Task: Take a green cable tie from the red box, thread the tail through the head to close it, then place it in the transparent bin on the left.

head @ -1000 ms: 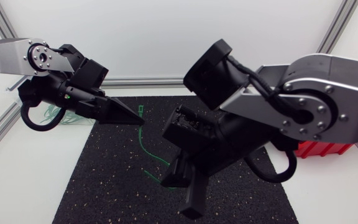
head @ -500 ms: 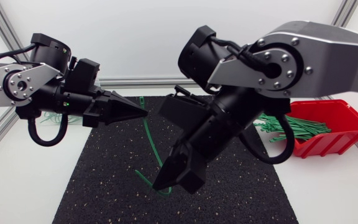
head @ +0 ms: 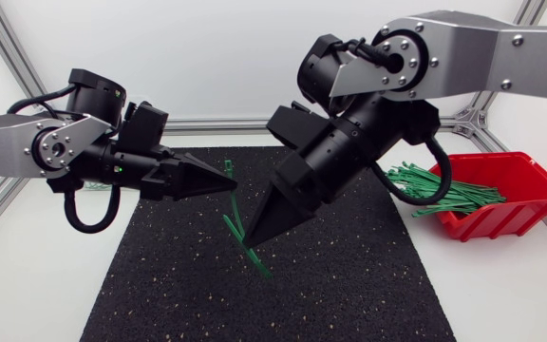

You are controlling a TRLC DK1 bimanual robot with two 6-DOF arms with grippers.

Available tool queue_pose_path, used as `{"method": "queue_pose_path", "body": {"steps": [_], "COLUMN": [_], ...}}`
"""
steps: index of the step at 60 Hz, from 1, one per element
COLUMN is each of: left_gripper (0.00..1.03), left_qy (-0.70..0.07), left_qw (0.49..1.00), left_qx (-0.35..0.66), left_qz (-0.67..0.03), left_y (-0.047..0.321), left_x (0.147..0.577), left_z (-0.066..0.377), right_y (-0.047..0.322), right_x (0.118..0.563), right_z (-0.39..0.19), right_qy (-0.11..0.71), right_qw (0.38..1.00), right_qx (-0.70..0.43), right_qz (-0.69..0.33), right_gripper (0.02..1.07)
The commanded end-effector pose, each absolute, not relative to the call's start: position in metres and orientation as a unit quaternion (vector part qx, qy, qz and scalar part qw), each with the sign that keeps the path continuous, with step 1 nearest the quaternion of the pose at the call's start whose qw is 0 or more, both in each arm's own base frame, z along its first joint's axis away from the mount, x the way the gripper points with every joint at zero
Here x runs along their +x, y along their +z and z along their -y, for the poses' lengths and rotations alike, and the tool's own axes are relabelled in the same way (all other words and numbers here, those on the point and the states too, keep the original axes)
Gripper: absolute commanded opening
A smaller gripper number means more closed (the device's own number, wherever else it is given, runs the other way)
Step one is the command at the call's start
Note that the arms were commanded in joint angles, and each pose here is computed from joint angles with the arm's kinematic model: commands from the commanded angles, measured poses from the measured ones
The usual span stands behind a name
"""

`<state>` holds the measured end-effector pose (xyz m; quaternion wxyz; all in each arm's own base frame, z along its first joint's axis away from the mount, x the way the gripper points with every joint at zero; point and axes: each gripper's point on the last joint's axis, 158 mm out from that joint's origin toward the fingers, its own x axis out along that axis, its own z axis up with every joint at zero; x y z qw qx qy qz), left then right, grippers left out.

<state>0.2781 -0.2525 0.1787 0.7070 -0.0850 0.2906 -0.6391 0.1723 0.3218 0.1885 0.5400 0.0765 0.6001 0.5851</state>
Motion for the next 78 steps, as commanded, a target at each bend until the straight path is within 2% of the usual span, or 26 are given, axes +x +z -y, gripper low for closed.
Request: {"method": "queue_pose_path", "body": {"steps": [1,10,22,29,35,43,66,78], "left_gripper": [0.04,0.04,0.04,0.04,0.04,0.04,0.04,0.04], "left_qy": [-0.643,-0.645,-0.647,-0.646,-0.647,-0.649,-0.651,-0.649], "left_qw": [0.694,0.692,0.692,0.694,0.693,0.695,0.697,0.703], "left_qx": [-0.104,-0.105,-0.102,-0.102,-0.106,-0.103,-0.099,-0.098], "left_qz": [-0.308,-0.309,-0.303,-0.300,-0.298,-0.291,-0.285,-0.274], "left_y": [0.170,0.168,0.168,0.166,0.167,0.167,0.163,0.166], "left_x": [0.275,0.278,0.280,0.284,0.286,0.287,0.291,0.292], "left_z": [0.256,0.258,0.261,0.260,0.259,0.259,0.260,0.258], "right_y": [0.194,0.210,0.214,0.215,0.226,0.222,0.241,0.234], "right_x": [0.176,0.182,0.182,0.193,0.201,0.201,0.217,0.219], "right_z": [-0.320,-0.321,-0.329,-0.328,-0.324,-0.323,-0.327,-0.329], "right_qy": [0.556,0.563,0.571,0.551,0.511,0.492,0.474,0.413], "right_qw": [0.521,0.505,0.483,0.464,0.409,0.392,0.400,0.391], "right_qx": [0.124,0.157,0.149,0.184,0.267,0.273,0.290,0.303], "right_qz": [-0.636,-0.635,-0.647,-0.669,-0.707,-0.728,-0.729,-0.765], "right_gripper": [0.07,0.07,0.07,0.07,0.07,0.07,0.07,0.07]}}
